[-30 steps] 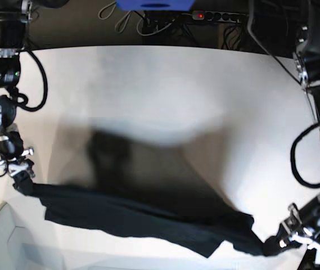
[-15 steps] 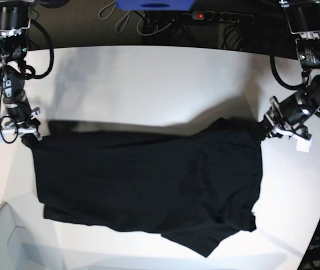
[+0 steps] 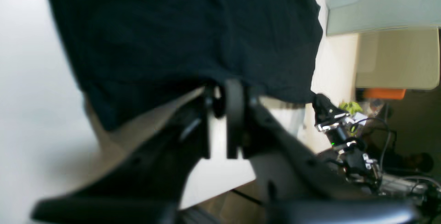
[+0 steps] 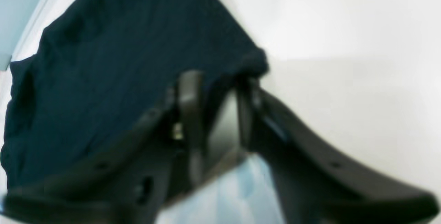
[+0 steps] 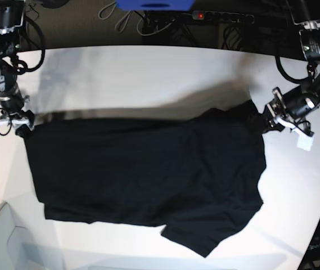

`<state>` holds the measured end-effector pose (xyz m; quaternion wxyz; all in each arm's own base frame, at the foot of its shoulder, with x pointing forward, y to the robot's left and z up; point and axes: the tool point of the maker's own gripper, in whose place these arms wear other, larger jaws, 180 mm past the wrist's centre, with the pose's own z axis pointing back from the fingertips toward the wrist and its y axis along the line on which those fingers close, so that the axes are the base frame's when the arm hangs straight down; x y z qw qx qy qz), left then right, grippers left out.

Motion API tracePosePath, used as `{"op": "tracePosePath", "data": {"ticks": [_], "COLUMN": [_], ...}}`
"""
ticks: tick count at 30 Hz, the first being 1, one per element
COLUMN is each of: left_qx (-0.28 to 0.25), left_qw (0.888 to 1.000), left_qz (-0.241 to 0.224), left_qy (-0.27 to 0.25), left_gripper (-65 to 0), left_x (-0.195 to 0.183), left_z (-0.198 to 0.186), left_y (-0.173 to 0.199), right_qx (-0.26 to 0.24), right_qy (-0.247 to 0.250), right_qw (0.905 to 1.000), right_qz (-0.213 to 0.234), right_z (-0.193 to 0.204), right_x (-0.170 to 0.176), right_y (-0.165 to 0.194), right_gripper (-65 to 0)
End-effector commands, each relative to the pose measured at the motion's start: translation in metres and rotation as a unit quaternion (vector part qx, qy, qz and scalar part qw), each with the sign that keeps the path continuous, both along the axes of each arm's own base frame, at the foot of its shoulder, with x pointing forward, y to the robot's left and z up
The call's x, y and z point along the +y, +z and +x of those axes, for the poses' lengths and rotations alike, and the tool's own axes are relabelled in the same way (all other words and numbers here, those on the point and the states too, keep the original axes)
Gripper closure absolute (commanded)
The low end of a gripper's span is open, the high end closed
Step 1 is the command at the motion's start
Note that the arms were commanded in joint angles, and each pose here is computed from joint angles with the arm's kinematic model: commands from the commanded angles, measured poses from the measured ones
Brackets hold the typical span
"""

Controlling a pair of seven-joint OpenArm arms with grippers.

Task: Layout the t-shirt on the table in an organized manner, then fold the t-shirt properly
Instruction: 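Lay the shirt edge down and release it from both grippers, then grasp the shirt body with both grippers and drag it toward the robot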

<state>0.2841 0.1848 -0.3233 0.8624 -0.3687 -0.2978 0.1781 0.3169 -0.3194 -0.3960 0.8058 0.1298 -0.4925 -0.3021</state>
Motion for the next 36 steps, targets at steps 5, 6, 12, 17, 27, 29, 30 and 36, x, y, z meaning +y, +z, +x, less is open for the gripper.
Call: {"op": "tracePosePath", "data": {"ticks": [5, 6, 12, 17, 27, 29, 30, 36], "left_qx": [-0.035, -0.046, -0.095, -0.108, 0.031, 0.034, 0.026, -0.013], "left_qw": [0.999, 0.999, 0.994, 0.993, 0.992, 0.987, 0.984, 0.959], "left_qz": [-0.010, -0.006, 0.014, 0.053, 0.120, 0.150, 0.170, 0.282], "left_qy": [-0.020, -0.027, -0.059, 0.006, 0.038, 0.043, 0.044, 0.018], "left_gripper": [-30.4, -31.8, -30.1, -30.2, -30.1, -30.1, -30.1, -30.1], "left_x": [-0.012, -0.016, -0.032, 0.011, 0.007, 0.002, 0.001, -0.008], "left_z": [-0.004, -0.004, -0.005, 0.043, 0.164, 0.173, 0.177, 0.181], "left_y": [0.030, 0.037, 0.068, 0.071, -0.002, -0.016, -0.019, -0.038], "right_qx": [-0.068, -0.076, -0.094, -0.094, -0.065, -0.066, -0.065, -0.072], "right_qy": [-0.027, -0.039, -0.058, -0.027, 0.146, 0.180, 0.197, 0.277], "right_qw": [0.9970, 0.9961, 0.9935, 0.9952, 0.9824, 0.9754, 0.9715, 0.9496], "right_qz": [-0.024, -0.024, -0.030, 0.008, 0.097, 0.110, 0.115, 0.129], "right_z": [-0.002, -0.008, -0.029, -0.034, -0.027, -0.024, -0.024, -0.009], "right_x": [-0.027, -0.032, -0.037, 0.014, 0.174, 0.202, 0.215, 0.277], "right_y": [0.052, 0.057, 0.073, 0.062, 0.036, 0.038, 0.038, 0.045], "right_gripper": [-32.2, -32.8, -33.0, -33.0, -32.9, -32.9, -32.9, -32.9]}}
